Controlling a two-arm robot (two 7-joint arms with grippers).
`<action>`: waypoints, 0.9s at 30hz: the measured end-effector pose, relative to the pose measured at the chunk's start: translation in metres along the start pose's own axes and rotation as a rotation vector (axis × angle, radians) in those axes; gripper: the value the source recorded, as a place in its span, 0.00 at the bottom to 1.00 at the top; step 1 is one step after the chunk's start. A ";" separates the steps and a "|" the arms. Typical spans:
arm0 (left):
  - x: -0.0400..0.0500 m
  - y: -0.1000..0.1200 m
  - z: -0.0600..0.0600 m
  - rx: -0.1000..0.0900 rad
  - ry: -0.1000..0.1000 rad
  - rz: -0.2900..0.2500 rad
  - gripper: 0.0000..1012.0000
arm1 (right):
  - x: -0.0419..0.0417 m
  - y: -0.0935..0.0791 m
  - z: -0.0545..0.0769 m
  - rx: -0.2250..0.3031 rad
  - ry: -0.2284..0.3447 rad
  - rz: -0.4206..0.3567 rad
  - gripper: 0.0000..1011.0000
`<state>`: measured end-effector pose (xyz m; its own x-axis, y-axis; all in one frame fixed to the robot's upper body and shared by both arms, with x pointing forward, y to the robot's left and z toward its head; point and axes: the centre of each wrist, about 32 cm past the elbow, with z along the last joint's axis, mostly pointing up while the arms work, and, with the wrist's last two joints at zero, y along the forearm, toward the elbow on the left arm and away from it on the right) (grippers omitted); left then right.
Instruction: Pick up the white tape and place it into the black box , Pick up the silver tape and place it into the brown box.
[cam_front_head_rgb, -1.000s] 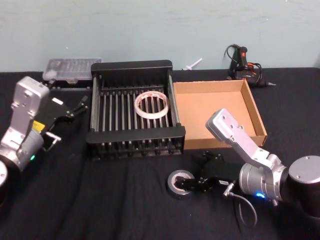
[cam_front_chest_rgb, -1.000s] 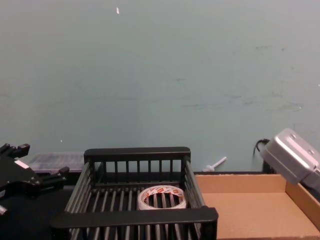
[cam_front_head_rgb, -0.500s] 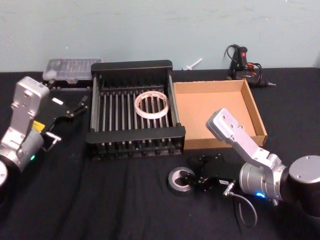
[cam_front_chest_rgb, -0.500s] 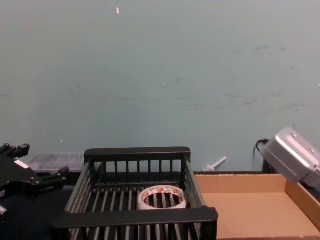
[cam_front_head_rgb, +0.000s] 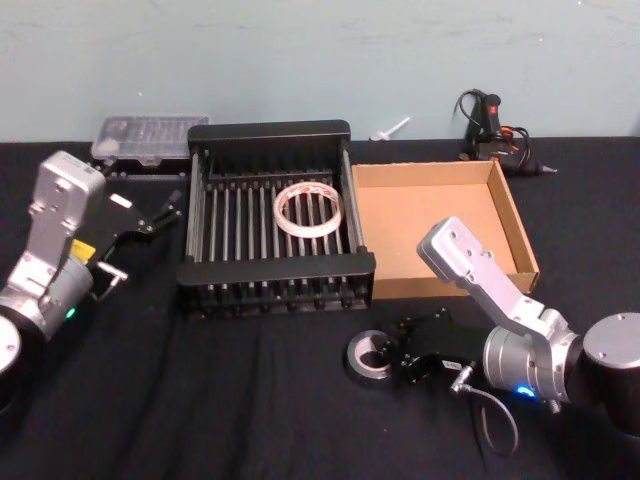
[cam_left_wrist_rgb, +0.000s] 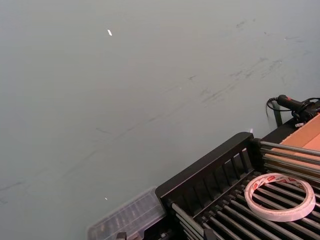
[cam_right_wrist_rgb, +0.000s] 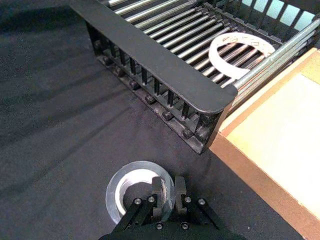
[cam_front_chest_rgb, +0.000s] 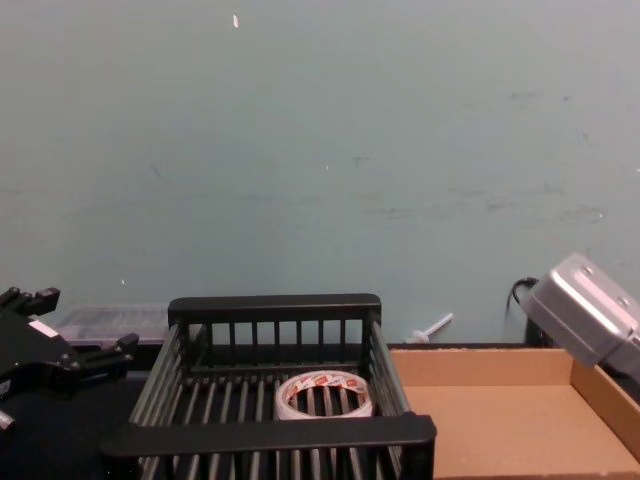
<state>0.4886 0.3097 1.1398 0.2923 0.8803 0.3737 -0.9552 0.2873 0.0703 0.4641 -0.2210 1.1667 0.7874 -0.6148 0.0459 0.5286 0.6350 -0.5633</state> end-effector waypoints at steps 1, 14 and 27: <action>0.0000 0.000 0.000 0.000 0.000 0.000 0.99 | 0.0000 0.000 0.000 0.000 0.000 0.000 0.16; 0.0000 0.000 0.000 0.000 0.000 0.000 0.99 | 0.0015 -0.012 -0.003 0.046 -0.012 0.003 0.16; 0.0000 0.000 0.000 0.000 0.000 0.000 0.99 | 0.0125 -0.046 -0.004 0.099 -0.006 -0.098 0.16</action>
<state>0.4886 0.3097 1.1398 0.2923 0.8803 0.3737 -0.9553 0.2873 0.0703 0.4481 -0.2600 1.1896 0.7323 -0.6734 0.1014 0.6314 0.6155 -0.4717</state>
